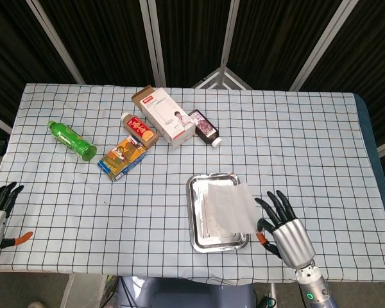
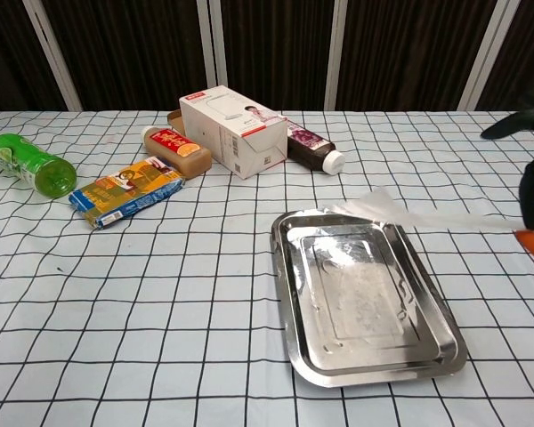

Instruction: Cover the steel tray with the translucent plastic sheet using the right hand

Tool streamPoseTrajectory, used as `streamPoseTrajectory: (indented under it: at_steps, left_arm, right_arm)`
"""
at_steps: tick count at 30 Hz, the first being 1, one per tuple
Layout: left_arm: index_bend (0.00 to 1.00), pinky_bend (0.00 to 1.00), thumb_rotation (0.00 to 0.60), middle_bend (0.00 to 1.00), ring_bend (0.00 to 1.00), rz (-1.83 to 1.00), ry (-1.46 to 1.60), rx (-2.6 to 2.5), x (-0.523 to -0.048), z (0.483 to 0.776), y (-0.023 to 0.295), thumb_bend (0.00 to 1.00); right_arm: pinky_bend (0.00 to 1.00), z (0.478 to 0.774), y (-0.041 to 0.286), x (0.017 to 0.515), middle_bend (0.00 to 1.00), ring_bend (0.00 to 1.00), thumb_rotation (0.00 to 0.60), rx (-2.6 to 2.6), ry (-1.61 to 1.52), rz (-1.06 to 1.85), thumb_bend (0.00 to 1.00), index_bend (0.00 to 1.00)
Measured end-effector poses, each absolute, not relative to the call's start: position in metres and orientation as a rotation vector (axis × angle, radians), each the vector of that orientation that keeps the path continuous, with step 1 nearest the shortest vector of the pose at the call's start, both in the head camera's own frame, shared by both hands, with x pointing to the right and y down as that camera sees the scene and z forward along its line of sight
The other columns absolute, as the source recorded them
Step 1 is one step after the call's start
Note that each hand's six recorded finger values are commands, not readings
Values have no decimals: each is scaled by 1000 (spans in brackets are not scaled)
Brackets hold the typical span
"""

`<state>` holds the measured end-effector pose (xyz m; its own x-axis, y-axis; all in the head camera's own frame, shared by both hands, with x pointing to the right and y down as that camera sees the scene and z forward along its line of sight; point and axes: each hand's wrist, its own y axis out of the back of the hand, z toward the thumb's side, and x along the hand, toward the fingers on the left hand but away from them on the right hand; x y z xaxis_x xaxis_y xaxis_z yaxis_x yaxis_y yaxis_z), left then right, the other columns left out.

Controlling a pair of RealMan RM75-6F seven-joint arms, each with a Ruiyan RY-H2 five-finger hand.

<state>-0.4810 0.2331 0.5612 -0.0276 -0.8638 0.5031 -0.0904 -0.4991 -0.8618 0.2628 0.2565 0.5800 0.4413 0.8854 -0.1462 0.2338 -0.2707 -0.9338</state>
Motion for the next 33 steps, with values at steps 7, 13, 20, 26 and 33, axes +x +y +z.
streamPoseTrajectory:
  at_steps: [7,13,20,26,33]
  left_arm:
    - [0,0,600,0,0,-1590,1011,-1631,-481,562,233,0]
    - [0,0,600,0,0,-1589,1005,-1632,-481,562,233,0]
    - [0,0,600,0,0,-1590,1011,-1632,-482,562,232,0]
    - [0,0,600,0,0,-1589,1010,-1635,-482,562,232,0]
    - [0,0,600,0,0,-1589,1012,-1632,-483,562,232,0]
  right_arm:
    - [0,610,278,248,213,0,600,-1809,-808,938,495,667]
    - [0,631,284,237,213,0,600,-1837,-787,1005,495,667]
    - [0,635,279,227,213,0,600,-1834,-795,1005,495,667]
    - [0,639,277,222,213,0,600,-1831,-799,1029,496,667]
    - [0,646,273,221,213,0,600,-1826,-798,1063,495,667]
